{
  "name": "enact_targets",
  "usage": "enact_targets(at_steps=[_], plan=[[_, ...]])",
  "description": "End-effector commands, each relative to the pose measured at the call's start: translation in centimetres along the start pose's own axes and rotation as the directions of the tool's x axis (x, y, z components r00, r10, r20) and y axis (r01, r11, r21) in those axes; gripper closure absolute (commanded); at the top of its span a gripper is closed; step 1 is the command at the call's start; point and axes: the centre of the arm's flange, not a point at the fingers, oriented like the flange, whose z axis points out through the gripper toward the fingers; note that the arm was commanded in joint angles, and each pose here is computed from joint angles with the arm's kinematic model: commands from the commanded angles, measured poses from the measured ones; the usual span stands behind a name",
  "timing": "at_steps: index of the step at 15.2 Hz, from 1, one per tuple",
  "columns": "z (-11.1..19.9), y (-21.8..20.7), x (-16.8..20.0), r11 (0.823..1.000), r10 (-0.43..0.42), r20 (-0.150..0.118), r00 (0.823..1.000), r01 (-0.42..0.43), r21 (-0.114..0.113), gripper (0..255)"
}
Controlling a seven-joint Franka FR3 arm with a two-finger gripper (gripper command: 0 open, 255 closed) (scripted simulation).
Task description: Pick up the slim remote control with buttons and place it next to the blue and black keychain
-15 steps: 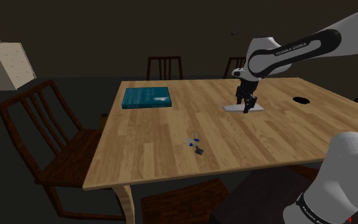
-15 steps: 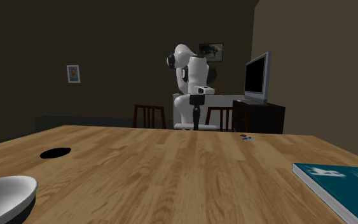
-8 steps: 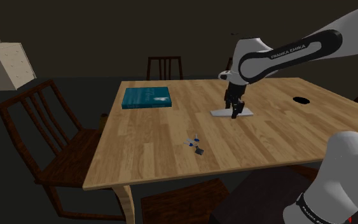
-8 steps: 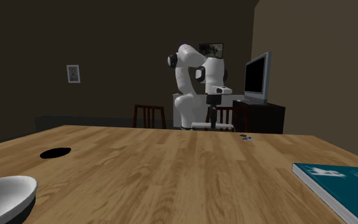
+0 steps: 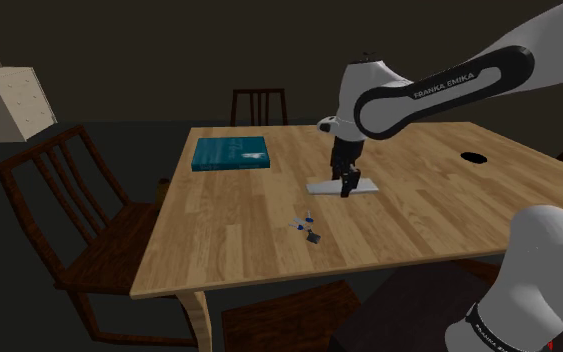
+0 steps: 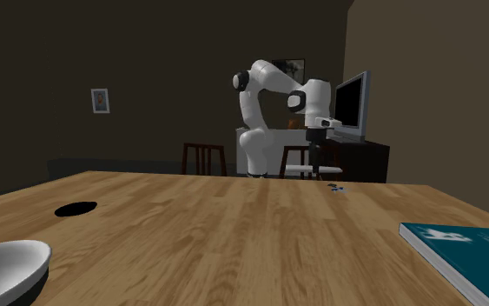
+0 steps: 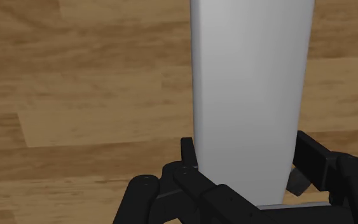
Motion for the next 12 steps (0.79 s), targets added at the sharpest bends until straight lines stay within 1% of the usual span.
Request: enact_targets(at_steps=[1,12], plan=[[0.1,-1.3,2.3,1.000,0.002,0.000,1.000,-0.002,0.000,255],[-0.1,-7.8,15.3,1.000,0.002,0.000,1.000,-0.002,0.000,255]])
